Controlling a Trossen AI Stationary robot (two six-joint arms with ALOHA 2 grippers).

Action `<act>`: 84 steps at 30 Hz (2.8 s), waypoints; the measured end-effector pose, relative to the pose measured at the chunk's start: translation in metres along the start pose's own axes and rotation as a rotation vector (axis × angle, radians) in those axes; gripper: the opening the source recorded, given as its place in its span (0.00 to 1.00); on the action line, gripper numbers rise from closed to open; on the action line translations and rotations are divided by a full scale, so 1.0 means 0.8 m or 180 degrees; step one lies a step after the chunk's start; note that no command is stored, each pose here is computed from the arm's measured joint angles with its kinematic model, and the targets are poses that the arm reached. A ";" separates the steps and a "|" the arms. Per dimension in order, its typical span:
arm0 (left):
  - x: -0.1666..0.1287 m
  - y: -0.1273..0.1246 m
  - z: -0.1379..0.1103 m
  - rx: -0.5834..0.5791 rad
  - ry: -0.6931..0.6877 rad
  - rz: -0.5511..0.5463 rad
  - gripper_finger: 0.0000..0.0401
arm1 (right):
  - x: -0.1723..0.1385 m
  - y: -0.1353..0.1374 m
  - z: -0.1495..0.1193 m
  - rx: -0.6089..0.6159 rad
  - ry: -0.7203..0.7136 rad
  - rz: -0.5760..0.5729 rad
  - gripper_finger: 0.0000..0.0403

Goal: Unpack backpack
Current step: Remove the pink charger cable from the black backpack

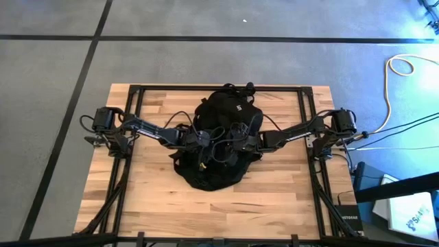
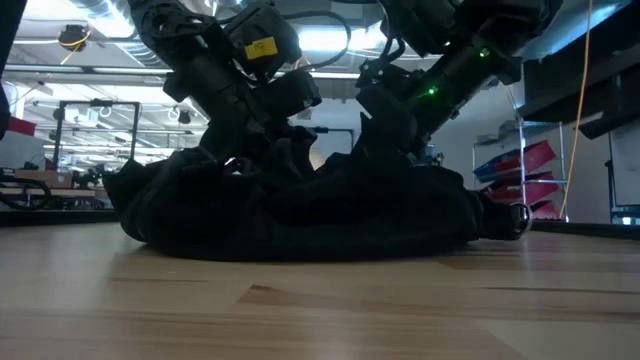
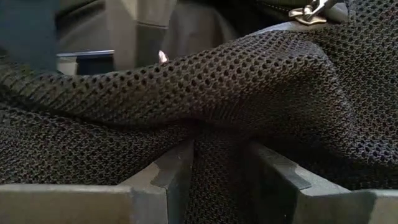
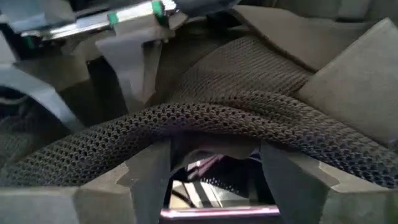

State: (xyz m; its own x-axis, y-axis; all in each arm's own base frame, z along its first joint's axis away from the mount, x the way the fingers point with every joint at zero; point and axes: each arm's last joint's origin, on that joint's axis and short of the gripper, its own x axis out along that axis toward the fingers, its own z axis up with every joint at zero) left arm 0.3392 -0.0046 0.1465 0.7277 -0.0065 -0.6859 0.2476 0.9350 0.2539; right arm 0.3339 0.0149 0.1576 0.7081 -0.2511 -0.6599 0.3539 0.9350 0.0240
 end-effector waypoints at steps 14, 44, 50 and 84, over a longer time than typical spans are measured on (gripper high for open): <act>0.000 0.000 0.000 -0.0003 0.0002 0.0001 0.33 | -0.001 -0.005 -0.004 -0.0238 0.0035 -0.0412 0.56; 0.000 0.000 -0.001 -0.0016 0.0033 -0.0008 0.33 | -0.059 -0.027 -0.001 -0.0420 0.0425 -0.0744 0.56; 0.000 0.000 -0.001 -0.0016 0.0030 -0.0008 0.33 | -0.057 -0.027 -0.005 -0.0456 0.0482 -0.0810 0.56; -0.027 -0.007 0.046 0.0151 -0.0499 0.0670 0.33 | -0.027 -0.006 0.019 -0.0772 -0.0237 -0.0173 0.01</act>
State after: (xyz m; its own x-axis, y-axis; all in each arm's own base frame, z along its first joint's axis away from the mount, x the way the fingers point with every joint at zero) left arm 0.3455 -0.0229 0.1849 0.8556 0.1281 -0.5016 0.1073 0.9040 0.4139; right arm 0.3261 0.0125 0.1833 0.7382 -0.3119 -0.5981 0.2421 0.9501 -0.1967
